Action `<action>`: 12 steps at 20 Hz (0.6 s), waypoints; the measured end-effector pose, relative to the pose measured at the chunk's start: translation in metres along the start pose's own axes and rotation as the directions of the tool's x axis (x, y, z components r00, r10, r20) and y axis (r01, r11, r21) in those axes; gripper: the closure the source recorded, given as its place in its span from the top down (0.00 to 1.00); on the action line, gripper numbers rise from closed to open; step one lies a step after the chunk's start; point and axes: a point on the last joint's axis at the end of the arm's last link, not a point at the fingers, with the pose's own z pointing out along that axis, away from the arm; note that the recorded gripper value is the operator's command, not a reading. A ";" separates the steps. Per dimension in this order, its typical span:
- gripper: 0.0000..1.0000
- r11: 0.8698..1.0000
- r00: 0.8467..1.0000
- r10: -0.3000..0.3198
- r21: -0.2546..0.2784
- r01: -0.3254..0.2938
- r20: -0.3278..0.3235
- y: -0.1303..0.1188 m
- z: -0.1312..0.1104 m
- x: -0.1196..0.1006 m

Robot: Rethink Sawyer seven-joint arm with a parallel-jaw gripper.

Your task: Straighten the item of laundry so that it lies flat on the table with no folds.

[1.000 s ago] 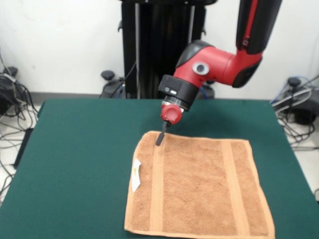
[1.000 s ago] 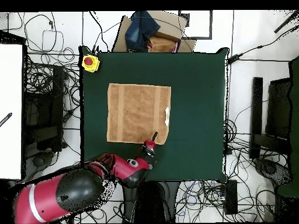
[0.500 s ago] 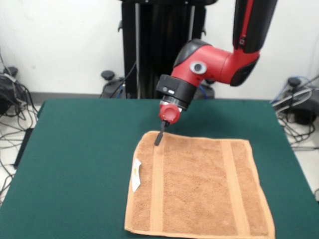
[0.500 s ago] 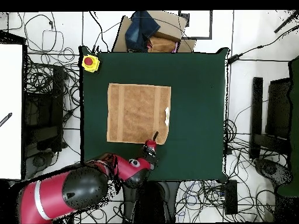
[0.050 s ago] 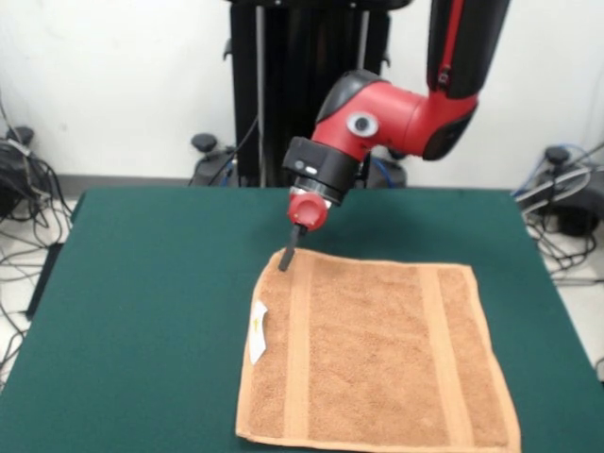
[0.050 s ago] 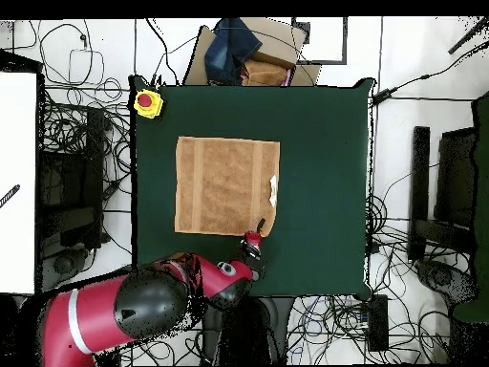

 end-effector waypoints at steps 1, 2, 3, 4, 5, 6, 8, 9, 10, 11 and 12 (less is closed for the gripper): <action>1.00 1.000 1.000 -0.001 -0.005 0.001 -0.002 0.002 -0.001 0.003; 1.00 1.000 1.000 -0.001 -0.010 0.001 -0.005 0.003 -0.001 0.005; 1.00 1.000 1.000 -0.006 -0.021 0.006 -0.009 0.007 -0.002 0.012; 1.00 1.000 1.000 -0.008 -0.024 0.008 -0.011 0.009 -0.003 0.014; 1.00 1.000 1.000 -0.011 -0.027 0.010 -0.012 0.010 -0.003 0.017; 1.00 0.999 1.000 -0.013 -0.029 0.013 -0.012 0.012 -0.003 0.018; 1.00 0.999 1.000 -0.022 -0.031 0.022 -0.014 0.014 -0.004 0.023; 1.00 0.999 1.000 -0.025 -0.031 0.025 -0.014 0.016 -0.005 0.025; 1.00 0.999 0.999 -0.029 -0.032 0.028 -0.017 0.018 -0.005 0.027; 1.00 0.999 0.999 -0.030 -0.032 0.030 -0.018 0.019 -0.006 0.028; 1.00 0.999 0.999 -0.032 -0.031 0.032 -0.023 0.022 -0.006 0.030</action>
